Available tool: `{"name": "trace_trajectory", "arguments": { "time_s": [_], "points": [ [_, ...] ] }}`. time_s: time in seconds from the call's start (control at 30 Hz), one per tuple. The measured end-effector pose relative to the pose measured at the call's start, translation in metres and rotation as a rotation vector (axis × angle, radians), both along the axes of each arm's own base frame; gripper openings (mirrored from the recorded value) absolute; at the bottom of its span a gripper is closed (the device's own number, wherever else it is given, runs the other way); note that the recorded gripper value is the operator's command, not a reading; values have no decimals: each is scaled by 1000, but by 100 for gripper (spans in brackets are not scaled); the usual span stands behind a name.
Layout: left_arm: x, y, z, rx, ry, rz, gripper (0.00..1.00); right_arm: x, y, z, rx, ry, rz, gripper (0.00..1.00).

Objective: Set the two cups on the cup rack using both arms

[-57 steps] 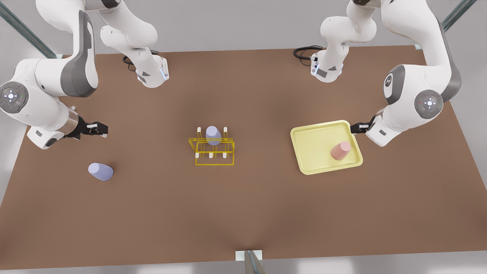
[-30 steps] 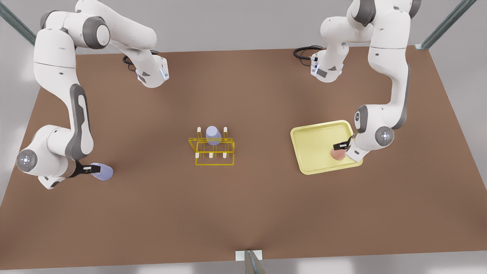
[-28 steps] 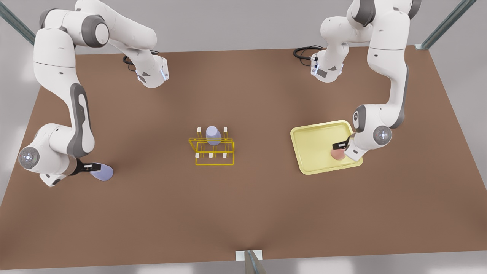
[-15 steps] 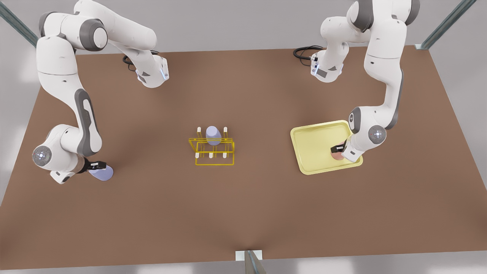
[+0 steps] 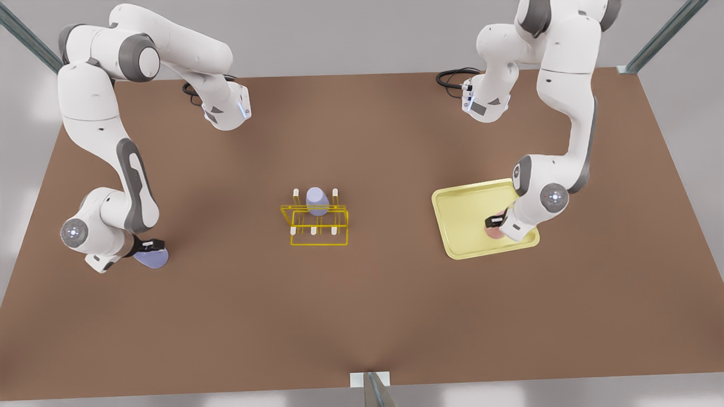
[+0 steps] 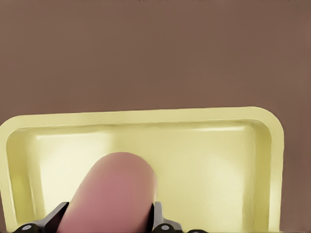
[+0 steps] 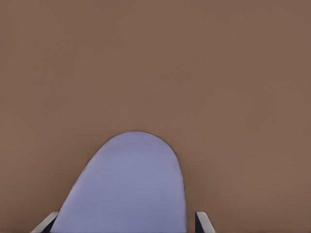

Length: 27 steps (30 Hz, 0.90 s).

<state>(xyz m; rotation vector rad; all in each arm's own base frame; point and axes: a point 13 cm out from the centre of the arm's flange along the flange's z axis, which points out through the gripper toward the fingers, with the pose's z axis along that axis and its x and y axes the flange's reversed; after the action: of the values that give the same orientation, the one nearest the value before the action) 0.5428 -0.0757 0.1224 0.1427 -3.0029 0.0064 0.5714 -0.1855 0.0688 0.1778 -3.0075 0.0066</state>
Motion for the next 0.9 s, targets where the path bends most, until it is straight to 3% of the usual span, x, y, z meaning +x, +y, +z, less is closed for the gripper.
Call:
{"name": "trace_trajectory", "arguments": {
  "time_s": [0.07,0.13,0.3,0.47,0.7,0.9],
  "points": [
    [24,-35,21,-17,-21,-18,83,1,0,-1,-1,-4,3,97],
    [47,-84,44,-46,-38,-40,83,2,-1,-1,-2,-7,7,86],
    [101,-259,100,-204,-88,-51,83,4,0,1,2,-13,12,83],
    [120,-352,123,-303,-87,70,83,11,7,9,11,-29,20,83],
    [61,-444,110,-320,7,149,83,48,105,48,111,-98,105,83],
    [36,-480,105,-315,42,220,83,84,224,127,251,-173,202,83]
  ]
}}
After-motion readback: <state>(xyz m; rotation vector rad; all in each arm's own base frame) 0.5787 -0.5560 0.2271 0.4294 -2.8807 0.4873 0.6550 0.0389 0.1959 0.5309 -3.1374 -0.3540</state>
